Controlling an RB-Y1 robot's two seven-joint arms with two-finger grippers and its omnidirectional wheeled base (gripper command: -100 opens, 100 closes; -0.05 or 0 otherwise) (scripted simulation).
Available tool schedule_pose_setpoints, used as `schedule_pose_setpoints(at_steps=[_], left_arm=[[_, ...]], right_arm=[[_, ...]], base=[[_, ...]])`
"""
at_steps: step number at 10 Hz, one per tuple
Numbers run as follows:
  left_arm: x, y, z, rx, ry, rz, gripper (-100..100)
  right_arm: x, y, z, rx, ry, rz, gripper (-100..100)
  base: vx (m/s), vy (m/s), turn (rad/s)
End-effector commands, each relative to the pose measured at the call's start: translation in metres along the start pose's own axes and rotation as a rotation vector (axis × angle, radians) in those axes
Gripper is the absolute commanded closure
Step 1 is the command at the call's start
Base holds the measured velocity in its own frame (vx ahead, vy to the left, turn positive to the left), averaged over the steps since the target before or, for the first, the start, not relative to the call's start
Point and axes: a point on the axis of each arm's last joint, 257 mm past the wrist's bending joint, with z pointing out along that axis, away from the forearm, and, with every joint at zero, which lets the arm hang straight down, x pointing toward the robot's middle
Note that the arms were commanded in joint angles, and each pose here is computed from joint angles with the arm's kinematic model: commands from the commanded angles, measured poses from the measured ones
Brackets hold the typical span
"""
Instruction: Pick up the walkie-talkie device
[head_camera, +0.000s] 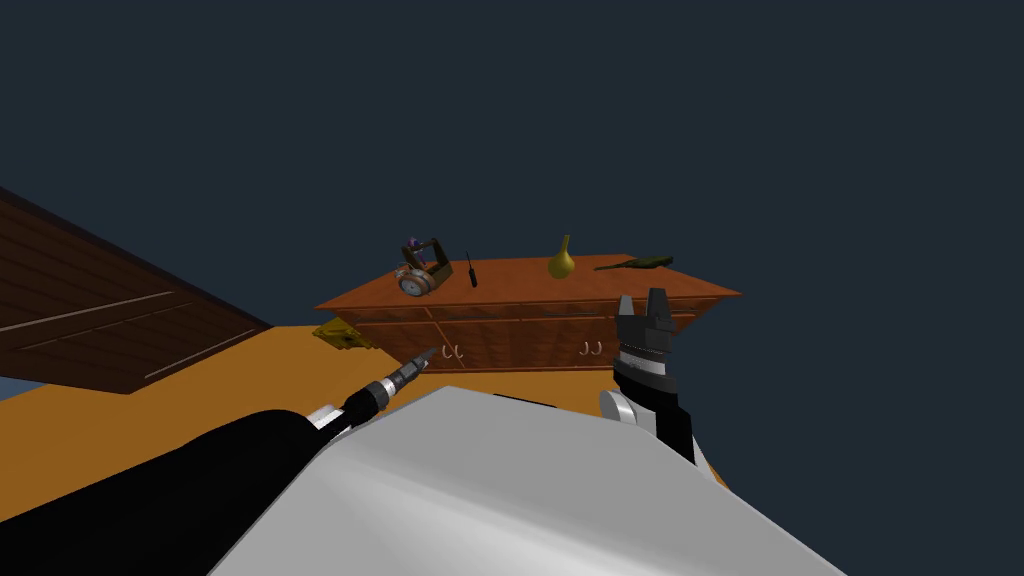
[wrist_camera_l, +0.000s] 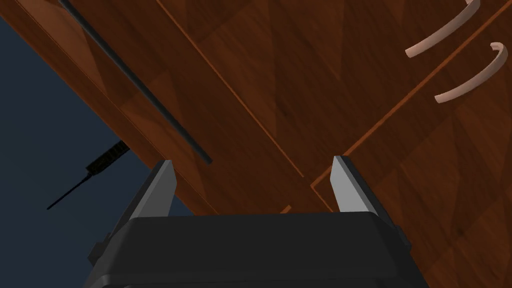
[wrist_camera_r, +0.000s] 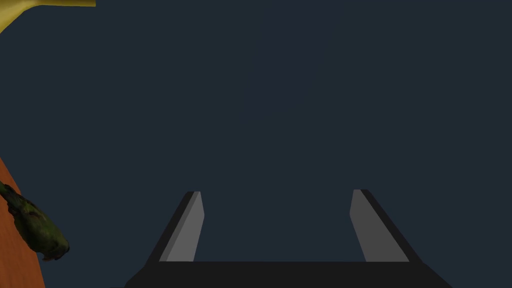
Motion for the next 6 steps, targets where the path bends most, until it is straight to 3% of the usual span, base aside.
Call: schedule_pose_setpoints(at_steps=[1,2,3,5,6], left_arm=[[-0.016,0.032,-0.011,-0.089,0.004,0.022,-100],[-0.019,0.030,-0.010,-0.091,0.017,0.046,-100],[-0.035,0.054,-0.022,-0.161,0.010,0.057,-100],[-0.041,0.051,-0.020,-0.164,0.030,0.094,-100],[-0.059,0.071,-0.032,-0.228,0.021,0.112,-100]], right_arm=[[0.000,0.000,0.000,0.000,0.000,0.000,0],[0.000,0.000,0.000,0.000,0.000,0.000,0],[0.000,0.000,0.000,0.000,0.000,0.000,0],[0.000,0.000,0.000,0.000,0.000,0.000,0],[0.000,0.000,0.000,0.000,0.000,0.000,0]], base=[[-0.029,-0.035,-0.029],[-0.024,-0.036,-0.015],[-0.021,-0.057,-0.037],[-0.011,-0.035,-0.003],[0.000,-0.036,-0.043]])
